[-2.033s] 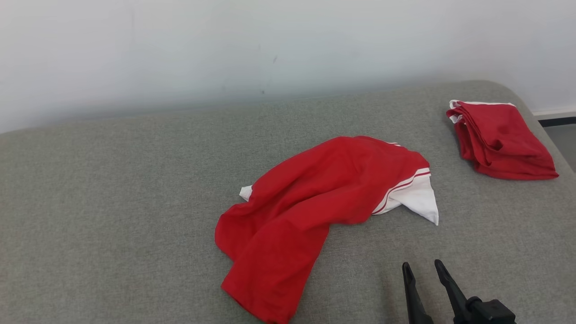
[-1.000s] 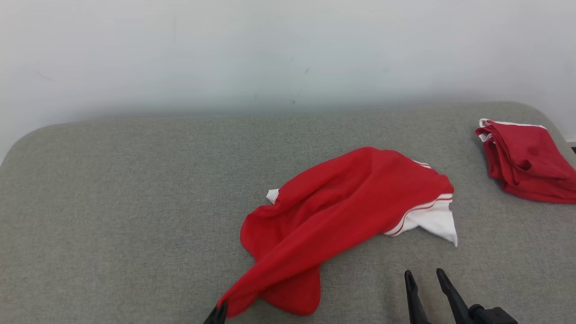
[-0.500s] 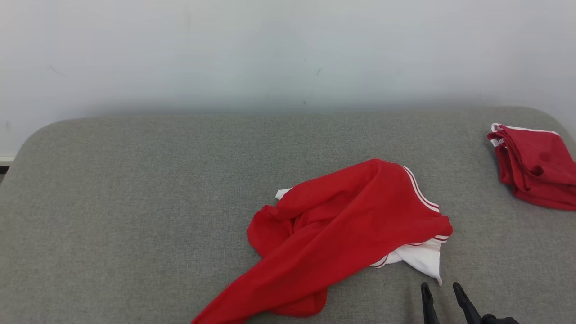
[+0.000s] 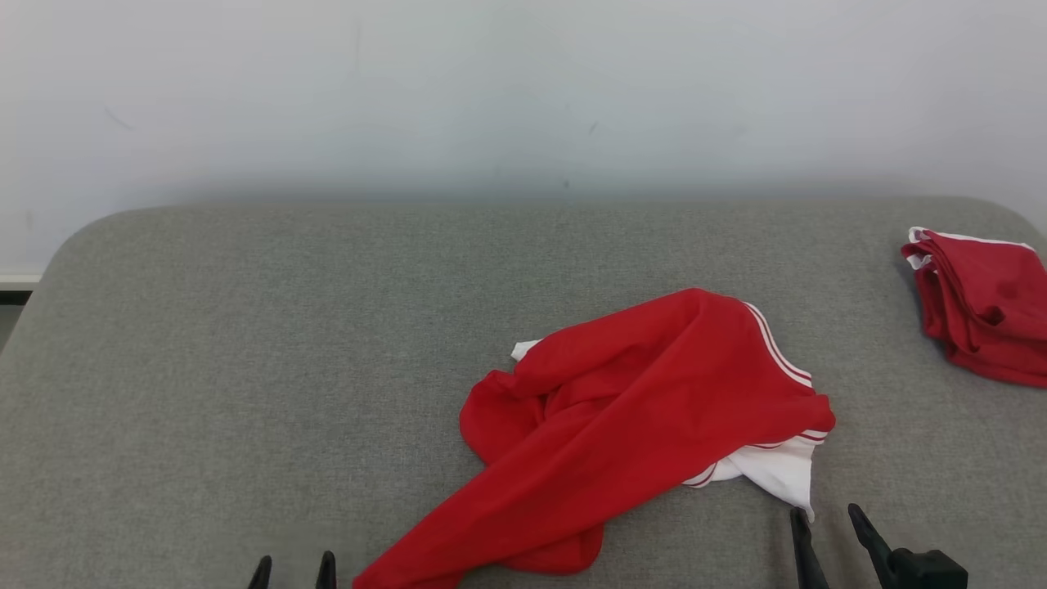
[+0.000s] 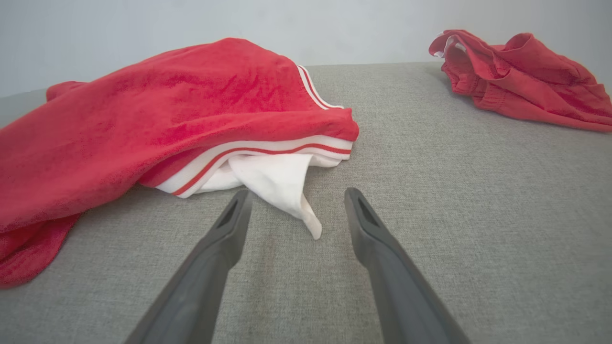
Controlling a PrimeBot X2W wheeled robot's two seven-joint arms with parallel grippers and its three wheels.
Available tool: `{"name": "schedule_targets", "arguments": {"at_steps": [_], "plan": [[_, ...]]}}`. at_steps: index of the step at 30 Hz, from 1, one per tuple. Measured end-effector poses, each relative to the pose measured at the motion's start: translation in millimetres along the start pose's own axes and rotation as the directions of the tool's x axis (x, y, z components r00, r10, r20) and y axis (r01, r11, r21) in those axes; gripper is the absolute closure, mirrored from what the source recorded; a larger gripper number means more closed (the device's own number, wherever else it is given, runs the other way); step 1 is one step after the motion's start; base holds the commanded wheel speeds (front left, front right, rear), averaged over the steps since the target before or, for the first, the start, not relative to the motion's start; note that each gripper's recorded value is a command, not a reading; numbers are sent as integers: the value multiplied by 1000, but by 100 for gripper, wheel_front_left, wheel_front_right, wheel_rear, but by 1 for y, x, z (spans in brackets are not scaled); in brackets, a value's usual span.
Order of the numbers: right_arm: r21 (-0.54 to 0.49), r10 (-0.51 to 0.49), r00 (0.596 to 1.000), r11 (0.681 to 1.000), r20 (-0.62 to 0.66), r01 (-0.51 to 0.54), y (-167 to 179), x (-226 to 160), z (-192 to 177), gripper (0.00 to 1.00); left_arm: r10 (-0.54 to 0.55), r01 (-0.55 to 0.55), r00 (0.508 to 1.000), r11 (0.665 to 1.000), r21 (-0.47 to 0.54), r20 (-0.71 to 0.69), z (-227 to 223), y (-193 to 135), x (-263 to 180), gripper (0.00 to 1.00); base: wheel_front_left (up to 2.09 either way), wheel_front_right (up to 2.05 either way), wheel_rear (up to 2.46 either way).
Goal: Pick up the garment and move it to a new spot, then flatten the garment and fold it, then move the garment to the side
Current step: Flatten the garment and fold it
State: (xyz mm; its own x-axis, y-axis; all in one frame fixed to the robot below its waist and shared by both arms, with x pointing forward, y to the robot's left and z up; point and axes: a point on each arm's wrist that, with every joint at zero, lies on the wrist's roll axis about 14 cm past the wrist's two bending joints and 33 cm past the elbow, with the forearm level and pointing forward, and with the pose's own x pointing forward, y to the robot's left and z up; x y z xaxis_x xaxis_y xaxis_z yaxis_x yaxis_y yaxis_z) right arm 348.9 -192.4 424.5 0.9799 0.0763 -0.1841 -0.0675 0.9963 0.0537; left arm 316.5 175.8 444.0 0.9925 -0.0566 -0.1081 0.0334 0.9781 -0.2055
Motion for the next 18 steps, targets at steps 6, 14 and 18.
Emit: {"name": "schedule_targets", "arguments": {"at_steps": [6, 14, 18], "plan": [[-35, 11, 999, 999, -42, -13, -3, 12, -8, 0, 60, -61, 998, 998, 13, 33, 10, 16, -2, 0, 0, 0, 0], [-60, 29, 987, 997, -156, -39, -3, 24, -34, 62, 88, -88, 996, 996, -17, 12, 3, 17, 2, 0, 0, 0, 0], [-53, 49, 984, 997, -174, -59, 3, 27, -38, 100, 97, -97, 995, 995, -17, 7, 2, 19, 3, 0, 0, 0, 0]]}}
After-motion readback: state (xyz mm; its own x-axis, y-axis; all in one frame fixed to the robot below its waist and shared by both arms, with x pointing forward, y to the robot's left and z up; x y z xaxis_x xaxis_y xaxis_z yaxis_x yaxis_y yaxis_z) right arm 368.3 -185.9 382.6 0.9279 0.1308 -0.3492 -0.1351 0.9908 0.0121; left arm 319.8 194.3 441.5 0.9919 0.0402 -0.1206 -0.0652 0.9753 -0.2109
